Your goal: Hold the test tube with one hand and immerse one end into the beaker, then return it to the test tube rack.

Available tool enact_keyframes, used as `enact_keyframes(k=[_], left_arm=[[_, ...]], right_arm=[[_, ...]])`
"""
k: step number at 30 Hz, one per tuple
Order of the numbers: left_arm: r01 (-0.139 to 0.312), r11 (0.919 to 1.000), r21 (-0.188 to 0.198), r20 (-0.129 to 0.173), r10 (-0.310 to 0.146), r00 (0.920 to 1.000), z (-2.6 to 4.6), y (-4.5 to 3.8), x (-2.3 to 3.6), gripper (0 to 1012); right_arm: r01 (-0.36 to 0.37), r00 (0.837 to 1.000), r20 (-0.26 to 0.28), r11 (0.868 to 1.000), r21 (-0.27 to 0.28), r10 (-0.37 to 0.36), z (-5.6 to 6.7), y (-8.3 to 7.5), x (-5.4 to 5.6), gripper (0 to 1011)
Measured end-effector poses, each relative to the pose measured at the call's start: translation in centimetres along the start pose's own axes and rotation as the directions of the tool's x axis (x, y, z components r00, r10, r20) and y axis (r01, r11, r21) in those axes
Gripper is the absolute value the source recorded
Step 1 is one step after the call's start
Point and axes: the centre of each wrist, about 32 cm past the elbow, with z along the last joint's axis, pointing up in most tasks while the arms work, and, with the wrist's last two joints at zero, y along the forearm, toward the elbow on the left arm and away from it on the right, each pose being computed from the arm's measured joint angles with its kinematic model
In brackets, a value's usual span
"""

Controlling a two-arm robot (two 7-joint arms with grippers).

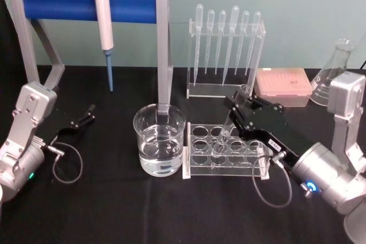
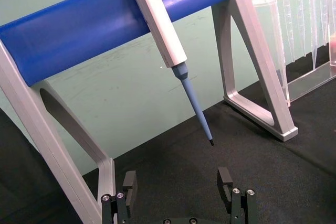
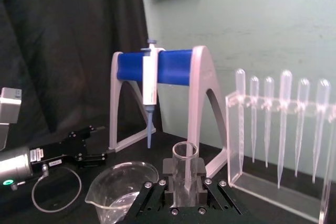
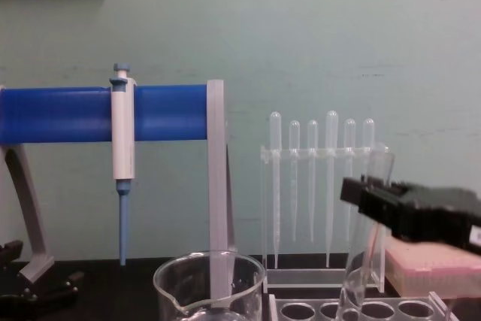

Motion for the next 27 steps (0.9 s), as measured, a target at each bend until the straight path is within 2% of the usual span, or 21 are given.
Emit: enact_keyframes(k=[6, 12, 18, 25, 27], left_arm=[[0.0, 1.0, 0.0, 0.0, 0.0, 1.0, 0.0, 0.0, 0.0, 1000], [0.0, 1.0, 0.0, 0.0, 0.0, 1.0, 0.0, 0.0, 0.0, 1000], [0.0, 1.0, 0.0, 0.0, 0.0, 1.0, 0.0, 0.0, 0.0, 1000], [0.0, 1.0, 0.0, 0.0, 0.0, 1.0, 0.0, 0.0, 0.0, 1000], [0.0, 1.0, 0.0, 0.0, 0.0, 1.0, 0.0, 0.0, 0.0, 1000]], right_arm=[[-0.035, 0.996, 0.08, 0.999, -0.033, 0.037, 3.0, 0.8, 0.5, 225], [-0.06, 0.991, 0.117, 0.996, -0.066, 0.067, 5.1, 1.5, 0.9, 224], [-0.083, 0.99, 0.112, 0.994, -0.067, 0.09, 6.5, 2.3, 1.0, 225], [-0.134, 0.984, 0.108, 0.99, -0.044, 0.138, 8.5, 4.5, 0.4, 225], [-0.145, 0.983, 0.109, 0.988, -0.043, 0.149, 8.7, 5.1, 0.3, 225]])
